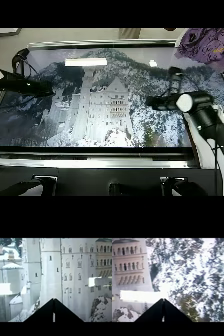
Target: Fold the clothes and pants, and hang the long-sleeved shirts on hangers.
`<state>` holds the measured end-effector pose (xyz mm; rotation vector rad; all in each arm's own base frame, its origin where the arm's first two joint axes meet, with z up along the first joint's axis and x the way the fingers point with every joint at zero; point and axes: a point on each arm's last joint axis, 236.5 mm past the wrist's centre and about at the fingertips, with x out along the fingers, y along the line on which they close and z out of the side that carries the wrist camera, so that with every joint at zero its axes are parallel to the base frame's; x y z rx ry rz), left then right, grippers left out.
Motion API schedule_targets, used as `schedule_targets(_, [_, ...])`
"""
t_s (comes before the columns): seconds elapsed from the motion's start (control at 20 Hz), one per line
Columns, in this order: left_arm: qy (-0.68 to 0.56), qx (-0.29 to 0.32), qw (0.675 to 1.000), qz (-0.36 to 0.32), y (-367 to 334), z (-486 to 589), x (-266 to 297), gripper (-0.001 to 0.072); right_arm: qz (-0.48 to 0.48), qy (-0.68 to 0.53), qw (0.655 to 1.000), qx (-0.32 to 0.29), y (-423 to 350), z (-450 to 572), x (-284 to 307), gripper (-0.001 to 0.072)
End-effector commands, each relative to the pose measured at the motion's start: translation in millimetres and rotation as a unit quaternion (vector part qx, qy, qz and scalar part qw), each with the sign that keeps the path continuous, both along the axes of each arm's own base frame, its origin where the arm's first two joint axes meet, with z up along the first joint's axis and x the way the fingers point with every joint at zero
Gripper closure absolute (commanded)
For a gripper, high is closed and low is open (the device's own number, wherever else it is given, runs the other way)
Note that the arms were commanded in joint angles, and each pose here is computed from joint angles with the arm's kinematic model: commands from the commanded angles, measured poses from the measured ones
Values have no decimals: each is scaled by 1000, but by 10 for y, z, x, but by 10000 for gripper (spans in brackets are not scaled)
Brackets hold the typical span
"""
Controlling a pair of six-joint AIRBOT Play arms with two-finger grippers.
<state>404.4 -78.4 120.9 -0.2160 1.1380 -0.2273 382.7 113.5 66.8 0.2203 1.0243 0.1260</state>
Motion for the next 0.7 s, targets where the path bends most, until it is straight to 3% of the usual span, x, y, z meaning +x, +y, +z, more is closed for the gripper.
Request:
schedule_targets(0.0, [-17,21,1000,5,74,52,-74,691,49,-16,999,-8,355,22,-54,669])
schedule_targets(0.65, [-15,21,1000,5,73,35,-67,690,49,-15,999,-9,350,19,-61,669])
